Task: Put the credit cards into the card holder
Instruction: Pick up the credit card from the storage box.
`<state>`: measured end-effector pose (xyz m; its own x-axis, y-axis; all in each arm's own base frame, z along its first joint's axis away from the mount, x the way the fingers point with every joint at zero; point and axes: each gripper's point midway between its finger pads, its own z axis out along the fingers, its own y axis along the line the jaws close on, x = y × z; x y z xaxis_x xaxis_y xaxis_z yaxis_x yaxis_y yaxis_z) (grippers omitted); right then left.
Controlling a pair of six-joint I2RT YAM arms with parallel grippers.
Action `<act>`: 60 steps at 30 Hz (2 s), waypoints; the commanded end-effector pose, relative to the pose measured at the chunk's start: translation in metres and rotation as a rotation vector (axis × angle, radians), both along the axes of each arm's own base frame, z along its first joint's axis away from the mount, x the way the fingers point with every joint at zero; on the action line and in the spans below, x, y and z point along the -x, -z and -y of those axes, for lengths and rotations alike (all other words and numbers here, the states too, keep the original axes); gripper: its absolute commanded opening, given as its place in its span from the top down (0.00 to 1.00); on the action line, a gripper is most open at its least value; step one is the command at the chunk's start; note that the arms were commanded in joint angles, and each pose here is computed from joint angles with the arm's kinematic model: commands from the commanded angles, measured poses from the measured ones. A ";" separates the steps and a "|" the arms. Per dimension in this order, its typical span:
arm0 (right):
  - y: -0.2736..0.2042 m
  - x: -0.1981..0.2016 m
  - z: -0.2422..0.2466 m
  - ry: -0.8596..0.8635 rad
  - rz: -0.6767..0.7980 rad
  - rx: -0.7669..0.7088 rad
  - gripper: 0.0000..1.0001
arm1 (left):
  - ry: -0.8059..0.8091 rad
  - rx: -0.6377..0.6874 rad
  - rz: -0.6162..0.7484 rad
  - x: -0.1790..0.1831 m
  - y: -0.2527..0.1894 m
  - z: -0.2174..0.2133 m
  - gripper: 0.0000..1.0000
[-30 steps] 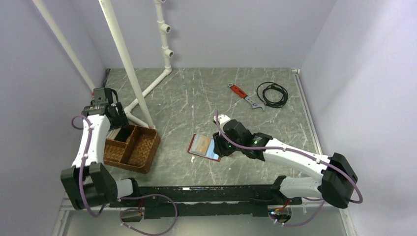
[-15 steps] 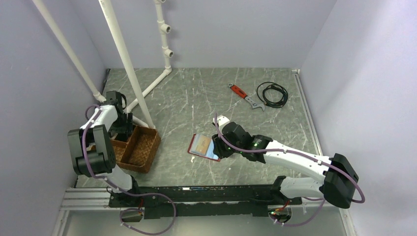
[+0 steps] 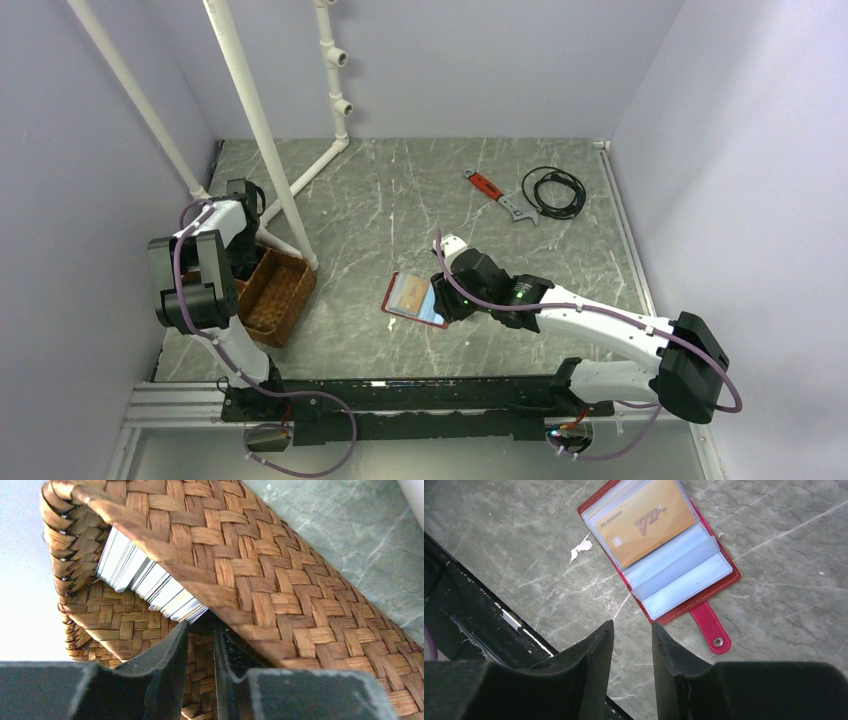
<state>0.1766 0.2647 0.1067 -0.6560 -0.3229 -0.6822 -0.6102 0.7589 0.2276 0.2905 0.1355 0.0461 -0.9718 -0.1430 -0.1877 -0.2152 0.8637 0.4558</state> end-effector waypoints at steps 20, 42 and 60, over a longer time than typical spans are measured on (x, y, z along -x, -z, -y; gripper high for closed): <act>-0.003 -0.010 -0.003 0.014 0.047 0.002 0.62 | -0.354 0.533 0.170 0.029 -0.029 0.097 1.00; 0.011 -0.015 -0.002 0.025 0.011 0.043 0.62 | -0.162 0.303 0.322 -0.003 -0.081 0.044 0.45; 0.011 -0.017 -0.002 0.027 0.007 0.040 0.62 | -0.028 0.098 0.143 -0.013 -0.004 0.025 0.12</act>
<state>0.1832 0.2581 0.0809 -0.6917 -0.3555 -0.6286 -0.5805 0.7915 0.1912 0.2930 0.0966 0.0628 -0.9399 -0.2344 -0.2482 -0.2957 0.9225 0.2482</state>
